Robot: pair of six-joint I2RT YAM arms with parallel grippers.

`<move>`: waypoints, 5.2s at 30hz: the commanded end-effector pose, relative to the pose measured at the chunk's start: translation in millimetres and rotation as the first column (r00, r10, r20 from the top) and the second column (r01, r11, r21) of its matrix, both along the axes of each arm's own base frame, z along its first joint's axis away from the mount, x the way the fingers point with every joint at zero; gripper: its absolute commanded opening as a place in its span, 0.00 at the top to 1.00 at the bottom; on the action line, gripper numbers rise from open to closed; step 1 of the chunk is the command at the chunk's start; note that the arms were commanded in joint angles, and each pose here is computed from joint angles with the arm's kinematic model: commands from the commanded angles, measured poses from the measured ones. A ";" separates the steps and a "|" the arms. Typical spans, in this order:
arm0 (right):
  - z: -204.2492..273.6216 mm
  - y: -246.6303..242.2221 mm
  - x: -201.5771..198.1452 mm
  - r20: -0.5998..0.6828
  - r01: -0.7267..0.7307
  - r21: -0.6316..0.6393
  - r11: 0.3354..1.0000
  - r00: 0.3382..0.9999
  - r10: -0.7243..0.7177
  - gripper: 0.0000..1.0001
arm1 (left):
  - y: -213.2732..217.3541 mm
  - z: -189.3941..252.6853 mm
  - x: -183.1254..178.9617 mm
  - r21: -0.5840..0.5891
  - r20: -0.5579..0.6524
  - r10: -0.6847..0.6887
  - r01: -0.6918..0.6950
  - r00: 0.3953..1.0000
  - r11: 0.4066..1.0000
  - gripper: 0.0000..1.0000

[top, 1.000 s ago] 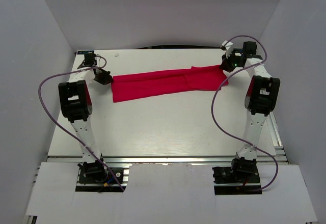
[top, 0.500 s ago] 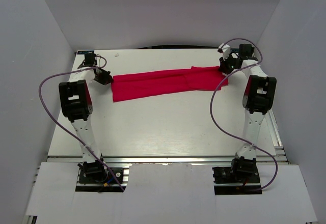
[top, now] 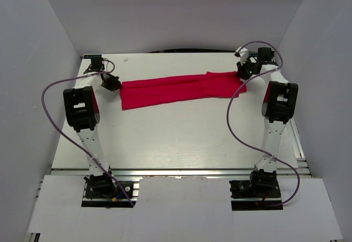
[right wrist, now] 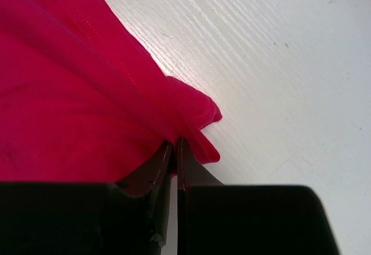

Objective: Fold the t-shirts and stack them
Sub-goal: Fold the other side of the tshirt into a rectangle, then grab the bottom of the folded rectangular tshirt with right arm

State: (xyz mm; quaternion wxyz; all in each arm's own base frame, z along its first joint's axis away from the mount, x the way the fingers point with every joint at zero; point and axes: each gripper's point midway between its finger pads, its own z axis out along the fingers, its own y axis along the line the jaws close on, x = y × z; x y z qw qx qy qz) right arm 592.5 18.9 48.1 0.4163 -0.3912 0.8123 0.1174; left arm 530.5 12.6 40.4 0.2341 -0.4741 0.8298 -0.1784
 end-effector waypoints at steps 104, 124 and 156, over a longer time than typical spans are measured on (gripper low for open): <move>77.0 32.9 -80.6 -0.151 -0.096 0.197 0.976 0.980 0.127 0.12 | -44.2 140.8 -135.3 -0.032 0.429 -0.279 0.323 0.859 0.946 0.13; 77.7 31.4 -81.1 -0.056 -0.189 0.103 0.977 0.979 0.196 0.21 | -47.4 137.7 -137.9 -0.046 0.430 -0.284 0.335 0.857 0.941 0.13; -24.9 4.7 -33.8 -0.439 0.396 0.156 0.905 0.849 -0.296 0.15 | -53.0 143.1 -138.9 -0.094 0.446 -0.259 0.333 0.857 0.938 0.13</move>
